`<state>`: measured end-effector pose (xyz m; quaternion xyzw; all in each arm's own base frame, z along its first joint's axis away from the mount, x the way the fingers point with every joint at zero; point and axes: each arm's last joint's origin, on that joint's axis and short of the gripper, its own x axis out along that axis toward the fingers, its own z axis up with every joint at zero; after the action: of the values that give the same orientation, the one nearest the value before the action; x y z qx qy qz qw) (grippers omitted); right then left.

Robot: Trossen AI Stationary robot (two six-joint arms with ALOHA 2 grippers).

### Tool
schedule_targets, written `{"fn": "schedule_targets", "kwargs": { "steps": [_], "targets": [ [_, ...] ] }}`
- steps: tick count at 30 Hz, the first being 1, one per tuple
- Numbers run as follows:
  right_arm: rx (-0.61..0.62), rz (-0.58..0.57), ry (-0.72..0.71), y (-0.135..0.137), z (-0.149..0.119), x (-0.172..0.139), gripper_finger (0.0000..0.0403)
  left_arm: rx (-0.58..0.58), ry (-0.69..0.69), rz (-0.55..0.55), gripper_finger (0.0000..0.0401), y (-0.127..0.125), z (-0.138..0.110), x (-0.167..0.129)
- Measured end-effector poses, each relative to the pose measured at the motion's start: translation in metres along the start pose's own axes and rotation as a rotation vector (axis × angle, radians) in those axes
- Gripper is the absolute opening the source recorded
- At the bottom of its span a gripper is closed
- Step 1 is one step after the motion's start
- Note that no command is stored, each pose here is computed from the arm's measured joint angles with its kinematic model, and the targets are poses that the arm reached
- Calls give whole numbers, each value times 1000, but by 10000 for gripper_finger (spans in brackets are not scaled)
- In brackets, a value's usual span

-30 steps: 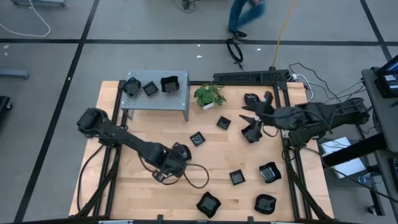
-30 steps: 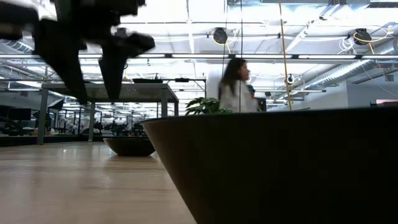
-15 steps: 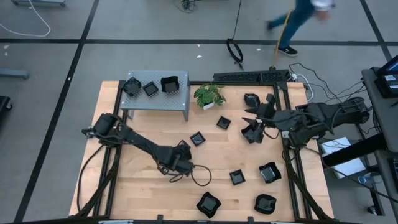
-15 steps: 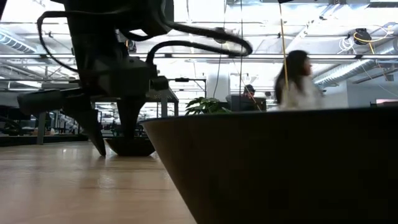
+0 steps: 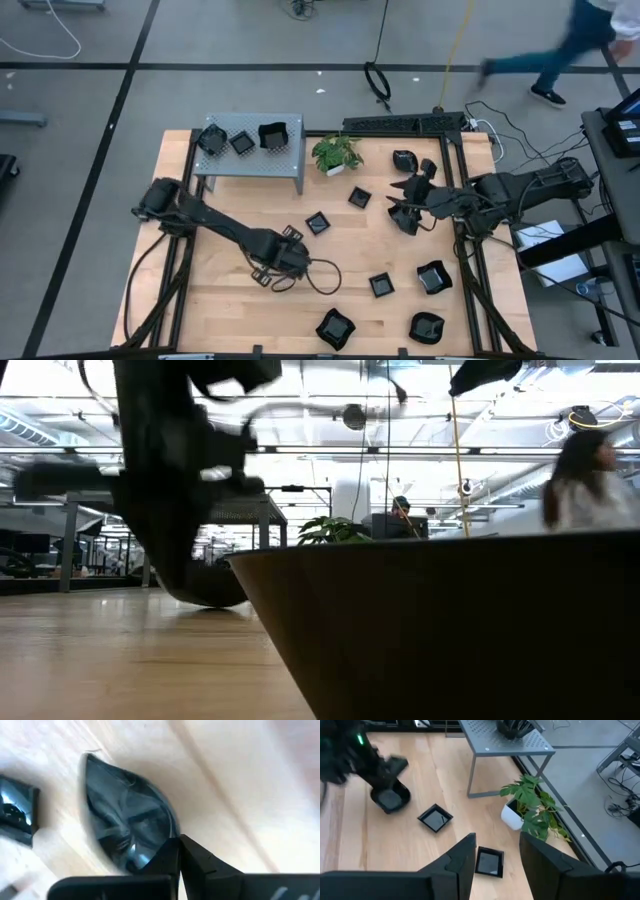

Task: Pick & Place Mini shaped plates
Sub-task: Stack the black leaf shaped plate on top of the other black leaf shaped plates on the shelf

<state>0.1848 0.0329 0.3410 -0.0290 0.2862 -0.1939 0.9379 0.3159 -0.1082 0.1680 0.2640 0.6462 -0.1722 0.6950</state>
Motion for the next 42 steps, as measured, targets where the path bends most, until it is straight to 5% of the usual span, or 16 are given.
{"fn": "schedule_targets", "kwargs": {
  "steps": [9,16,21,30,42],
  "targets": [
    [3,1,-5,0,0,1,139,-343,-287,25,4,17,-32,-87],
    [9,1,-14,1,1,1,139,-760,-399,347,4,40,-81,-138],
    [32,7,-46,1,4,1,139,-1115,-317,535,11,54,-127,-152],
    [94,-46,-144,1,14,0,139,-1560,-80,708,9,78,-191,-152],
    [89,-151,-270,-7,29,0,139,-1699,139,742,4,107,-243,-147]
  ]
}}
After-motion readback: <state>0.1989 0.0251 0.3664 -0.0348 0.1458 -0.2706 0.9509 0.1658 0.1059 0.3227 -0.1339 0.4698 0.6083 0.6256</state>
